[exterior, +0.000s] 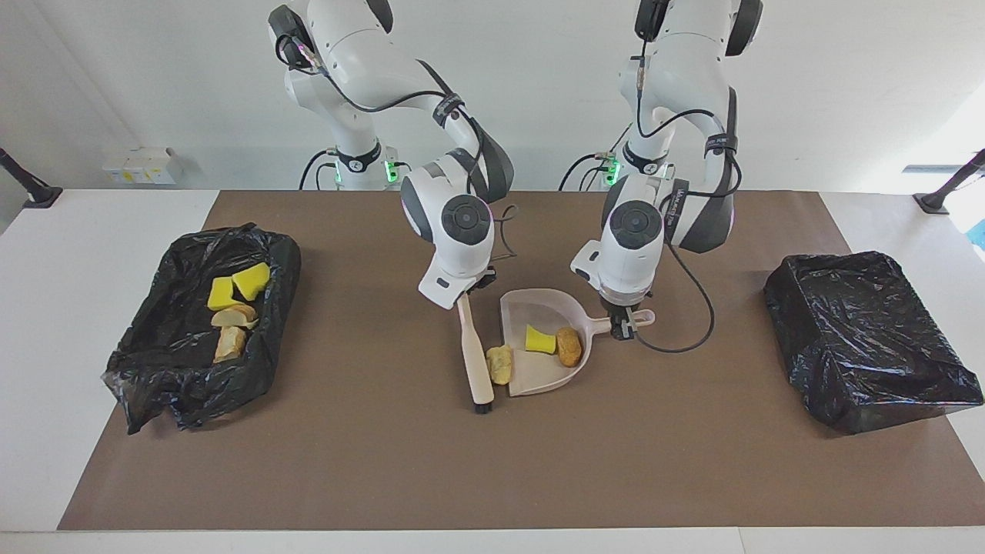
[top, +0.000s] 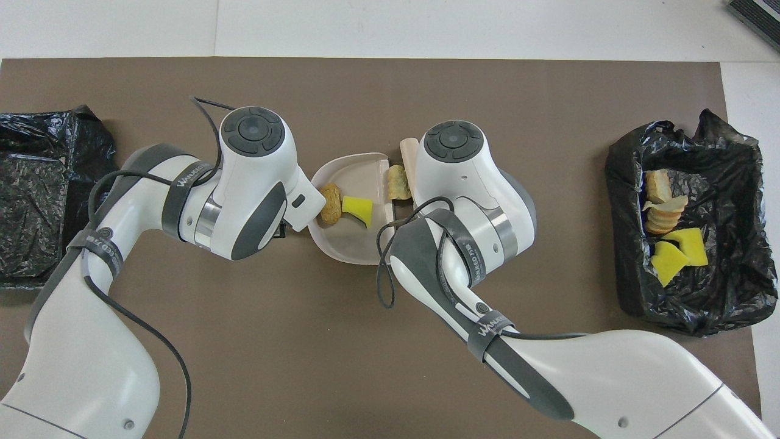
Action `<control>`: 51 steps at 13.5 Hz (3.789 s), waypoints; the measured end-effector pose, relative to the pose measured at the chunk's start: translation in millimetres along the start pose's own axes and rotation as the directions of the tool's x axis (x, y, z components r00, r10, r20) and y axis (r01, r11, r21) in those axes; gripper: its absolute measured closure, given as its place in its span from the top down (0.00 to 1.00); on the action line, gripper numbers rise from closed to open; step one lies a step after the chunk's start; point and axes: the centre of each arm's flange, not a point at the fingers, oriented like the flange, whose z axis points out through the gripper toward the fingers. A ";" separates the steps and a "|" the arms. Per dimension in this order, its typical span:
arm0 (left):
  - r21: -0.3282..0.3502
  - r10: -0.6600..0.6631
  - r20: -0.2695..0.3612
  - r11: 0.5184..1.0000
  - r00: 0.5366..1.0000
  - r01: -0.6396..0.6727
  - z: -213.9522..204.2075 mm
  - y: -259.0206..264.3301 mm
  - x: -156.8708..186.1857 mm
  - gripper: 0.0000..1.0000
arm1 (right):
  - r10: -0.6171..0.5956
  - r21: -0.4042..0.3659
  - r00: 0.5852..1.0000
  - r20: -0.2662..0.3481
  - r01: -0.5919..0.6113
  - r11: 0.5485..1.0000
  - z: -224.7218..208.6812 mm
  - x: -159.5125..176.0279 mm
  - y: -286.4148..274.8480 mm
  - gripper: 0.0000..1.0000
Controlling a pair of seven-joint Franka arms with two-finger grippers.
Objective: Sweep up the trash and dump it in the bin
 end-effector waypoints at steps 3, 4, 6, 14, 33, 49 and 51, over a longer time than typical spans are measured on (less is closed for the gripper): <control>0.014 -0.041 -0.003 0.999 0.999 0.041 -0.1 19.3 7.9 0.31 | 0.020 0.092 1.000 0.022 -0.022 0.996 -6.5 -4.0 -7.8 0.27; 0.016 -0.052 -0.005 0.999 0.999 0.052 0.4 22.9 8.3 0.31 | 0.023 0.118 1.000 0.021 -0.026 0.993 -13.2 -6.7 -10.3 0.27; 0.008 -0.055 -0.007 0.998 0.998 0.055 5.3 27.5 10.6 0.31 | 0.024 0.163 1.000 0.016 -0.026 0.986 -30.3 -15.9 -16.4 0.27; 0.010 -0.136 -0.028 0.991 0.990 0.137 6.1 21.5 -3.3 0.31 | 0.038 0.132 0.999 0.037 -0.043 0.990 -83.3 -60.6 -13.6 0.27; -0.009 -0.075 -0.097 0.997 0.992 0.074 -80.6 -41.5 -408.6 0.31 | 0.152 0.091 0.988 -0.014 -0.150 0.984 66.2 -213.3 -104.2 0.27; 0.033 0.151 0.411 0.983 0.899 -0.180 -78.3 -53.1 -579.2 0.31 | 0.224 0.145 0.963 -0.146 -0.203 0.968 10.0 -143.9 -40.3 1.00; 0.030 0.137 0.475 0.985 0.869 -0.172 -78.0 -57.8 -573.6 0.31 | 0.232 0.139 0.954 -0.189 -0.208 0.968 -7.2 -126.7 -11.9 1.00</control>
